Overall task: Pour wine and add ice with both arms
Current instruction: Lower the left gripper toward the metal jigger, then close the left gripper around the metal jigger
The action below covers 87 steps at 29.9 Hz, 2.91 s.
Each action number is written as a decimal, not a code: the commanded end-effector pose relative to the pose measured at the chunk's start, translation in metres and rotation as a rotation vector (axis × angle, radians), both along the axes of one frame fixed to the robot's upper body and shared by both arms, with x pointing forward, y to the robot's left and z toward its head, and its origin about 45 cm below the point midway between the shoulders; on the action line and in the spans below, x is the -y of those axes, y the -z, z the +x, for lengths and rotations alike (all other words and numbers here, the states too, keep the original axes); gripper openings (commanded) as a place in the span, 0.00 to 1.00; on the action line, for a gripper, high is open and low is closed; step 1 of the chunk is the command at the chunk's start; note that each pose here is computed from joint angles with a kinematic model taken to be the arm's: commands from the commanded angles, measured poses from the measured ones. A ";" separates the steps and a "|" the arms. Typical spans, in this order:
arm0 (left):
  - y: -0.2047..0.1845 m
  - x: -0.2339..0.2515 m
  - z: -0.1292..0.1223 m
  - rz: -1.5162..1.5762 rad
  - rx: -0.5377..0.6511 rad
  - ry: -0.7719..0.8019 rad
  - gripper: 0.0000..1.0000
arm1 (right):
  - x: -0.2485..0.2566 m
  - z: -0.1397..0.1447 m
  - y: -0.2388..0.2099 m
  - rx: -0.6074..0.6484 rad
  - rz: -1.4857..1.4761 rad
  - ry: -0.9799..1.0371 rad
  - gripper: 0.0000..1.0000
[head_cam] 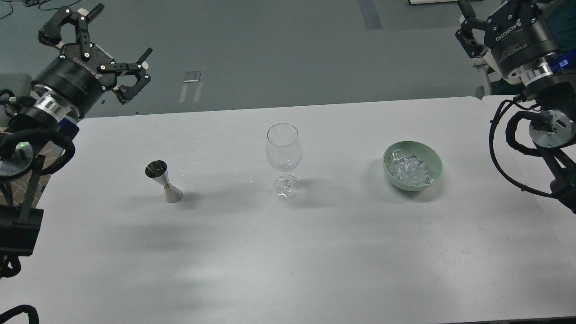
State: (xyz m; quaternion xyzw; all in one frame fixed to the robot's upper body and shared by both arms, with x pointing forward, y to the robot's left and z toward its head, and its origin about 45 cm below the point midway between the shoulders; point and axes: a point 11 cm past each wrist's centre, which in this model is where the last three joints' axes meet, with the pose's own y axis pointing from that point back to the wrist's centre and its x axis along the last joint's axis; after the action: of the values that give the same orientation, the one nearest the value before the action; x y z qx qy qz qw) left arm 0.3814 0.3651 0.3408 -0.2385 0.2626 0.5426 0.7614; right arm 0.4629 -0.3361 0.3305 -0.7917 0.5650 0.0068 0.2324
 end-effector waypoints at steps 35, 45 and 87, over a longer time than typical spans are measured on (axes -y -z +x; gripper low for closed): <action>0.202 0.024 -0.151 -0.419 -0.421 -0.249 0.94 | -0.001 -0.002 0.011 -0.027 -0.018 -0.002 1.00; 0.214 0.020 -0.124 -0.340 -0.420 -0.251 0.93 | -0.004 -0.002 0.014 -0.030 -0.027 -0.005 1.00; 0.234 0.020 -0.075 -0.334 -0.453 -0.242 0.94 | -0.004 -0.006 0.025 -0.053 -0.074 -0.011 1.00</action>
State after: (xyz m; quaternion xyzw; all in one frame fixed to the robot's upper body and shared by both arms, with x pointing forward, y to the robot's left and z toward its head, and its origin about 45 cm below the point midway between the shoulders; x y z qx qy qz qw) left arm 0.3031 0.3470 0.1076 -0.2641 0.4786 0.6206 0.5622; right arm 0.4568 -0.3322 0.3050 -0.8023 0.5666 0.0083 0.1876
